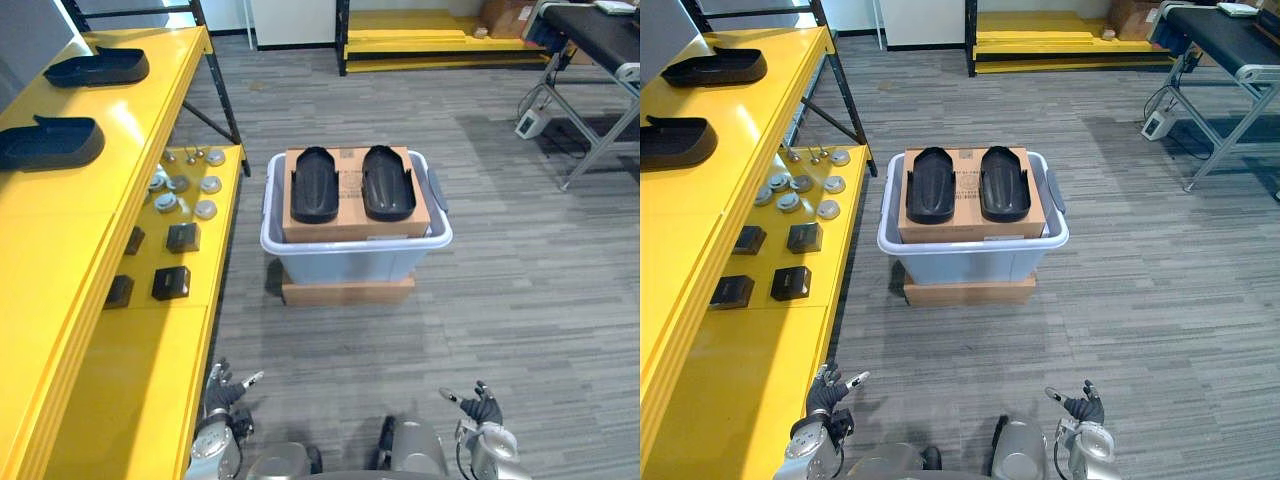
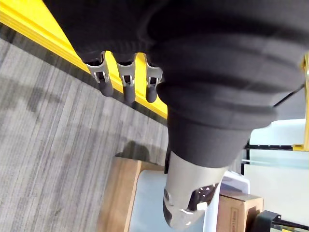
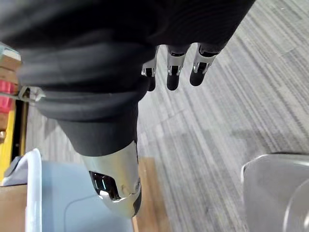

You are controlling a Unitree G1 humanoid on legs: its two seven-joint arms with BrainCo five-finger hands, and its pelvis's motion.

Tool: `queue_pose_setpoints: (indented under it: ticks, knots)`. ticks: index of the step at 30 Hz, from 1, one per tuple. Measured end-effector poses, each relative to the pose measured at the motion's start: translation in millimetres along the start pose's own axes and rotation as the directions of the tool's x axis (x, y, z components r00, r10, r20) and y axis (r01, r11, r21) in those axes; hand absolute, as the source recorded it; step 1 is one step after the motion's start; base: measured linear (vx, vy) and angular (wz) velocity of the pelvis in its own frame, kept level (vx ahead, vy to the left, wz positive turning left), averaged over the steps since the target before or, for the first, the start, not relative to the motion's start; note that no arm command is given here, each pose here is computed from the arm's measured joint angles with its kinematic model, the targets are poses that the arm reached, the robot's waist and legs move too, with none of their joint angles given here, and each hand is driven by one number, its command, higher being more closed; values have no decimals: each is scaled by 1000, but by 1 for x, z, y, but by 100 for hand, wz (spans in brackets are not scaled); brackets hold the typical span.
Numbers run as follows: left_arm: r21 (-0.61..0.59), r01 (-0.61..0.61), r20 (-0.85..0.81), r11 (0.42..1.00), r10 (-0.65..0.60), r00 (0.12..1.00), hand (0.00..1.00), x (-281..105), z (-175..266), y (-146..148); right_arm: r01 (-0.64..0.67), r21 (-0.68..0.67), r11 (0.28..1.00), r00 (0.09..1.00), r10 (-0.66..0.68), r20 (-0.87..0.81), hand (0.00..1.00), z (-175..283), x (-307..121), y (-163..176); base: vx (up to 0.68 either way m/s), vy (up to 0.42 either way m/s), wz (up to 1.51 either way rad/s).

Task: Walk over and take plastic housings, then place them on the shelf

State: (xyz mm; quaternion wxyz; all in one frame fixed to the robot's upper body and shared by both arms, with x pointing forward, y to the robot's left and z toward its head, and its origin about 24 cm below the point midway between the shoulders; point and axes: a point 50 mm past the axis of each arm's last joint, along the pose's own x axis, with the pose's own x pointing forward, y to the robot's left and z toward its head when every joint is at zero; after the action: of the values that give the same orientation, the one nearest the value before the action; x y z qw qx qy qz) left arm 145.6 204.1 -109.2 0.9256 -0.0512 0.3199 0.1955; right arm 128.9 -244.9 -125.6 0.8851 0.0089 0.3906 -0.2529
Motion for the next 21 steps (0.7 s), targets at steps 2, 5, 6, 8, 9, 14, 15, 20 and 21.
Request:
queue_pose_setpoints:
  ticks: [2,5,6,8,9,14,15,20,21]
  knots:
    - [-22,19,-23,1000,-20,1000,0,-2,-6,-11,4,-7,1000,1000,-4,14,0,4,1,-3,594,-350,60]
    - [-45,27,-31,999,-28,999,0,-4,-8,-17,-6,5,1000,1000,6,5,0,-4,-5,-2,414,-262,69]
    - [-45,25,-37,999,-27,999,0,-4,-10,-17,-11,8,1000,1000,11,-1,0,-6,-6,0,495,-249,30]
    - [-42,21,-57,999,-24,998,0,-7,-15,-15,-23,37,999,1000,23,2,0,-5,-6,7,401,-161,-2]
    - [-43,21,-59,999,-24,998,0,-7,-16,-15,-22,43,999,1000,22,3,0,-5,-5,7,292,-84,-7]
    - [-38,17,-69,999,-19,997,0,-7,-18,-14,37,99,994,999,-34,-25,0,-9,-4,-4,261,72,-25]
    - [-31,15,-64,999,-17,998,0,-6,-16,-12,41,100,994,999,-37,-34,0,-12,-6,-5,201,98,-1]
    - [-15,16,-44,1000,-17,999,0,-2,-10,-9,79,145,986,996,-72,-51,0,-18,-9,-14,120,72,-20]
    - [-7,11,-41,1000,-11,999,0,-2,-9,-5,83,164,983,997,-80,-22,0,-10,-8,-16,53,40,-41]
